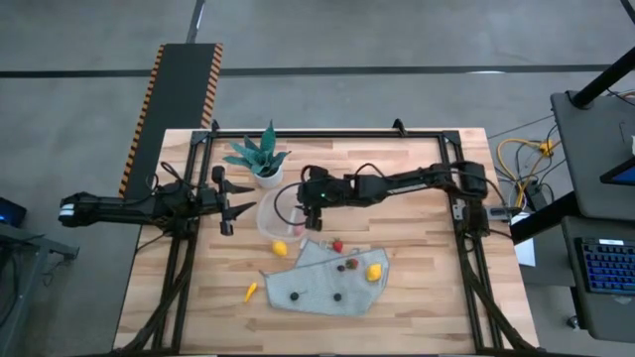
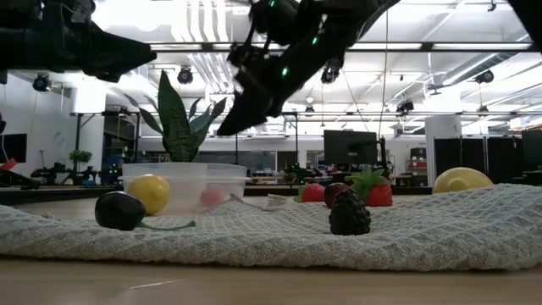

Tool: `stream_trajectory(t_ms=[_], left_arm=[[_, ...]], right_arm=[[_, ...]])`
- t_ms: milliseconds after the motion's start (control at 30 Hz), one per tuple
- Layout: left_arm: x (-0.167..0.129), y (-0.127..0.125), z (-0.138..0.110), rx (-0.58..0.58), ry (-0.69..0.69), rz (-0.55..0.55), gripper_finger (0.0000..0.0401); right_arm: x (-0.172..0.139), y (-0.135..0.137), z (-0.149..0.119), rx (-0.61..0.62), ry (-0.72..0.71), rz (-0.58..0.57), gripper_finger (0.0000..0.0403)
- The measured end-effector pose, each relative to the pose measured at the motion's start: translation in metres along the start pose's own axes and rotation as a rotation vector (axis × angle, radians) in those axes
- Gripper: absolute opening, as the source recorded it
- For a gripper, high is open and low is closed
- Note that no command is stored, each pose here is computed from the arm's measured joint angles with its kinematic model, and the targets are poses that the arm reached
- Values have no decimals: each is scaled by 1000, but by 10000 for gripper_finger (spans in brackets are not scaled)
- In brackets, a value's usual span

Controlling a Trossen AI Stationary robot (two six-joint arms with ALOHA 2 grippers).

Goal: Pick and placing Produce into tupperware
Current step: Put the right yellow lemon into the container

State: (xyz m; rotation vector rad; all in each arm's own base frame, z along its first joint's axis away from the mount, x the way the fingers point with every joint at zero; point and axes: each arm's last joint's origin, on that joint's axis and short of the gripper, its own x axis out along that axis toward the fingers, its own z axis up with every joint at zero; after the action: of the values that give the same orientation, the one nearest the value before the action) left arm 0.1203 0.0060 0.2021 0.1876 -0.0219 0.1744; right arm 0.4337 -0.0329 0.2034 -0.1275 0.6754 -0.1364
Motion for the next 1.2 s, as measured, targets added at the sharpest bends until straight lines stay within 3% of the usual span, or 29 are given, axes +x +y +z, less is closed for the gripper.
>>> stream_trajectory(t_ms=[167,433,933,1200], left_arm=[[0,0,1,-3,-17,4,157],[-1,1,3,-5,-31,8,157],[-1,1,4,-8,-47,11,157],[-1,1,5,-10,-57,13,157]], right_arm=[[-32,-3,9,0,21,6,166],[-75,2,-2,23,65,29,168],[-166,6,-47,127,-18,56,146],[-211,23,-77,134,-98,154,144]])
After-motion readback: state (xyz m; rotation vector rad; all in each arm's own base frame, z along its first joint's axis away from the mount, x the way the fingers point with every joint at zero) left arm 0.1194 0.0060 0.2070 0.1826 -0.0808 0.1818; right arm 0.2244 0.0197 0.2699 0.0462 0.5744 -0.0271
